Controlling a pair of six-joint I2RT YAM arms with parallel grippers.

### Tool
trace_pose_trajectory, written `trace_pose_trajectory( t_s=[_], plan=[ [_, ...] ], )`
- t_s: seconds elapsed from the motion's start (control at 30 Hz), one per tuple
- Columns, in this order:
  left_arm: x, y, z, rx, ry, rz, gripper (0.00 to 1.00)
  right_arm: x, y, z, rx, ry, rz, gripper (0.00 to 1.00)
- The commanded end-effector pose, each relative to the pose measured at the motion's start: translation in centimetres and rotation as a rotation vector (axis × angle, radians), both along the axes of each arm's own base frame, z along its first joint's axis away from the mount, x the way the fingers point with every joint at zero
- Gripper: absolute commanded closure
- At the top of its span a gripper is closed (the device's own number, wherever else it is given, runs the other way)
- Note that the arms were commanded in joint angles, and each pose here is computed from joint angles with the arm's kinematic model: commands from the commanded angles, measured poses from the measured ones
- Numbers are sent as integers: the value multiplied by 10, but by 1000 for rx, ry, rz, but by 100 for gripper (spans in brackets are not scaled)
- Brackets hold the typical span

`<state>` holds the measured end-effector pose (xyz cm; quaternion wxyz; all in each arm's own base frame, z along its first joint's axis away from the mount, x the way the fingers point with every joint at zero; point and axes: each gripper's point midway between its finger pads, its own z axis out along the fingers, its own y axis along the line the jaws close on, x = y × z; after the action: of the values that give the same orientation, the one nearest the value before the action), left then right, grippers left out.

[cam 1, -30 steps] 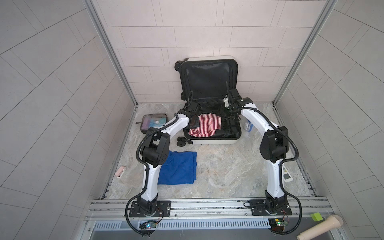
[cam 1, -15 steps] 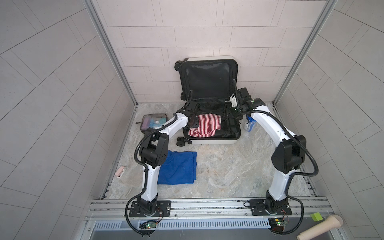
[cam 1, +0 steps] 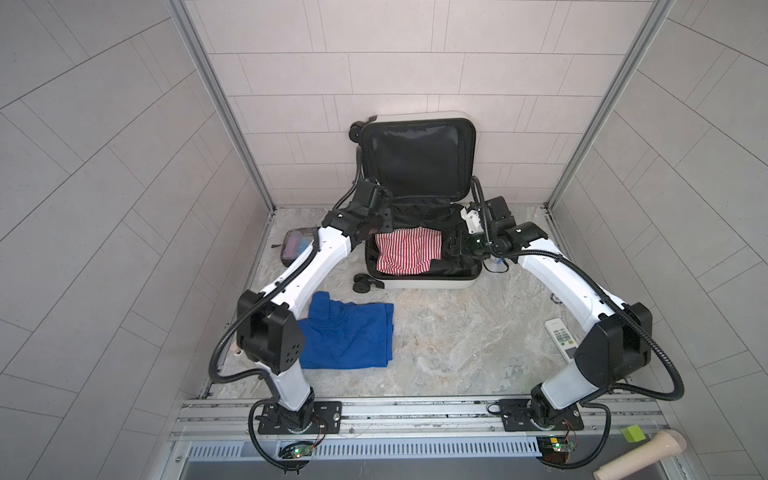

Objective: Pack the luggage
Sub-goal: 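Move both grippers down to the blue T-shirt's edges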

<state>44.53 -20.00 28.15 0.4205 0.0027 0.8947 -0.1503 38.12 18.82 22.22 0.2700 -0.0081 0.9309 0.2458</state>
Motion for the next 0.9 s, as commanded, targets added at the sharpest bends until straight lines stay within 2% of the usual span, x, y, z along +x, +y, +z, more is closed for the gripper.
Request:
trace_pose_trajectory(
  t_s=[0.0,0.1,0.17,0.3,0.47,0.57,0.7,0.77,0.87],
  plan=[
    [-19,6,36,-37,-125,-23,50,-17,18,12,43,-60,28,31],
    [-39,20,54,-45,-183,-12,47,-35,35,4,34,-65,61,31],
    [-54,28,60,-56,-206,-9,41,-50,49,-6,21,-57,92,31],
    [-79,41,53,-65,-186,1,33,-74,77,-21,9,-47,146,29],
    [-115,73,14,-39,-106,101,28,-103,111,-43,6,-33,199,26],
    [-140,91,-16,-55,-67,162,21,-118,130,-62,1,-1,229,26],
    [-170,113,-58,-68,8,246,17,-136,152,-88,-7,50,265,25],
    [-182,123,-75,-72,36,291,0,-144,161,-101,-15,76,278,25],
    [-198,135,-91,-88,59,343,0,-153,174,-120,-16,111,291,25]
  ],
)
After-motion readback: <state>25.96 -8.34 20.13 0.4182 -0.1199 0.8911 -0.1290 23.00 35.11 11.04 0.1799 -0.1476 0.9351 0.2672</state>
